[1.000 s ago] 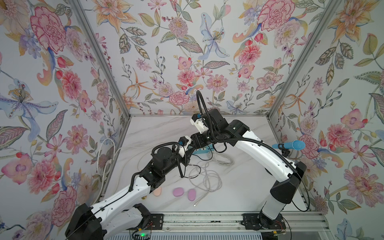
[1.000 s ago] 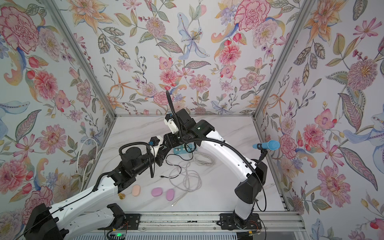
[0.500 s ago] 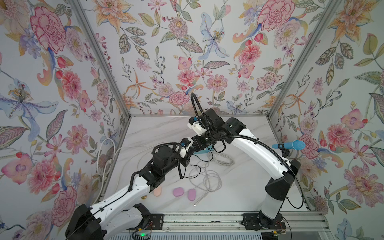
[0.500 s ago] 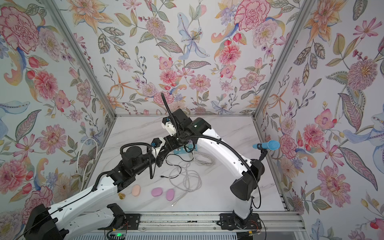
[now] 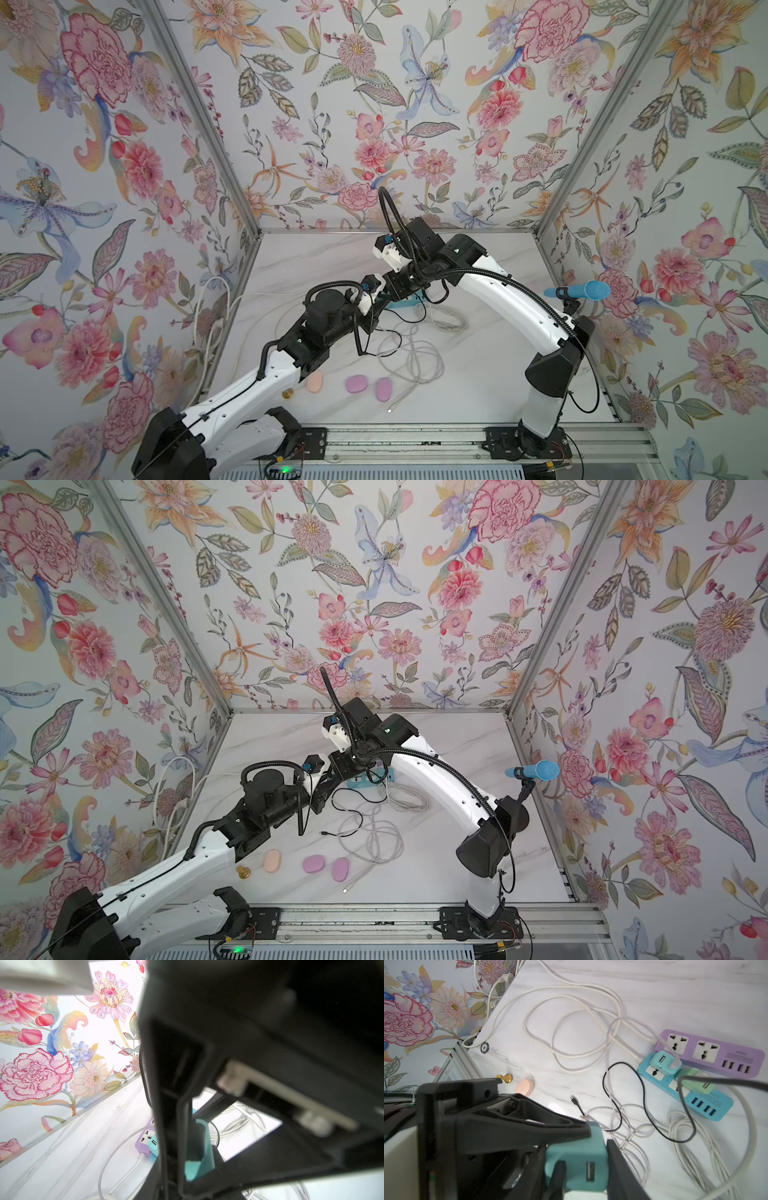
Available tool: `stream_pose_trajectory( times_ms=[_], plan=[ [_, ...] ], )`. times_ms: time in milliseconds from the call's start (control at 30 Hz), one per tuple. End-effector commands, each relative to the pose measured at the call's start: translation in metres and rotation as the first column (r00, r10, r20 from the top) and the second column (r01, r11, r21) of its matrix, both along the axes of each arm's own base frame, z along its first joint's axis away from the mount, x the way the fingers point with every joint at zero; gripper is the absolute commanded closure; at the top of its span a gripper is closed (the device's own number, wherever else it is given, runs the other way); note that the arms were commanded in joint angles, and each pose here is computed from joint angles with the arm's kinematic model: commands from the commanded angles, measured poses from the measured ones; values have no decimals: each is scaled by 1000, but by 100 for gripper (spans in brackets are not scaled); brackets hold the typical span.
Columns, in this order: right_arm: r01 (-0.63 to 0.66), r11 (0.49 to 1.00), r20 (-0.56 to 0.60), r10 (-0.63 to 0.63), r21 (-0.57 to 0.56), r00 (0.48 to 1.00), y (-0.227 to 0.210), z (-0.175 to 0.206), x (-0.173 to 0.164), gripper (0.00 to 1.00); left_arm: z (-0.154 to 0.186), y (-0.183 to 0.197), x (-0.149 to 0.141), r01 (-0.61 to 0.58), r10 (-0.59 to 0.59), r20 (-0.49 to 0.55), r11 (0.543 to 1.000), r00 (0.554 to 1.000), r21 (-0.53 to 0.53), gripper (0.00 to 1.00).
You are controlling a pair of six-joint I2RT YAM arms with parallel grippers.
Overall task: Charge the bluetooth headset
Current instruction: Pick up the plug from the center of the board, then insert the plug into the socket.
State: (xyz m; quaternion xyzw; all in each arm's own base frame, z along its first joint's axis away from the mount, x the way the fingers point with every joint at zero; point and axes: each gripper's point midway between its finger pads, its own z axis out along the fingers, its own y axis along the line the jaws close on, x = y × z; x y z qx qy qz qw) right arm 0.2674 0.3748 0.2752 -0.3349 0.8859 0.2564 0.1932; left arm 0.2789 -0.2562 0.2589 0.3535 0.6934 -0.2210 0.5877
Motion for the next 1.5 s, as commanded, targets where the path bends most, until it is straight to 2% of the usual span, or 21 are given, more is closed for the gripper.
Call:
stream_pose_trajectory(
  times_ms=[0, 33, 67, 167, 233, 300, 433, 500, 600, 667, 800, 867, 967, 1300, 1467],
  plan=[
    [-10, 1000, -100, 9, -11, 995, 4, -12, -18, 94, 46, -1, 5, -3, 12, 122, 998, 992, -70, 91],
    [6, 1000, -101, -7, -11, 995, 1, -11, -15, 100, 46, 0, 6, -13, 22, 116, 997, 993, -76, 69],
    [28, 1000, -106, -29, -13, 994, -3, -12, -10, 100, 46, 1, 7, -18, 27, 113, 996, 993, -82, 48],
    [74, 997, -125, -73, 5, 989, -16, -8, 2, 100, 50, 3, 8, -23, 34, 105, 994, 994, -109, 22],
    [101, 995, -122, -99, 10, 988, -27, -4, 6, 100, 52, 5, 9, -33, 46, 99, 992, 994, -124, 10],
    [129, 992, -130, -128, 2, 983, -43, -5, 7, 100, 52, 8, 10, -42, 54, 93, 990, 994, -132, 9],
    [197, 976, -131, -208, -91, 969, -90, -27, 3, 100, 45, 18, 20, -93, 102, 53, 986, 993, -140, 9],
    [257, 955, -122, -276, -150, 953, -118, -41, 5, 100, 41, 25, 29, -128, 133, 21, 981, 991, -145, 9],
    [390, 898, -60, -409, -202, 910, -163, -46, 26, 100, 36, 31, 39, -154, 153, -16, 975, 988, -159, 10],
    [464, 871, -40, -475, -159, 879, -177, -38, 42, 100, 33, 30, 44, -156, 153, -33, 974, 988, -164, 11],
    [589, 806, -34, -588, 51, 808, -184, -14, 84, 100, 30, 23, 49, -142, 134, -56, 973, 989, -181, 12],
    [631, 765, -30, -633, 132, 773, -185, -6, 105, 100, 28, 23, 51, -146, 136, -67, 971, 988, -190, 12],
    [648, 717, -46, -661, 257, 749, -175, 3, 137, 100, 27, 23, 52, -153, 142, -70, 969, 987, -194, 13],
    [652, 752, 143, -658, 93, 739, -163, -52, 215, 100, 24, 37, 54, -226, 218, -65, 960, 974, -164, 13],
    [584, 811, 228, -577, 45, 784, -126, -71, 242, 100, 19, 39, 61, -256, 247, -81, 956, 966, -144, 13]
  ],
)
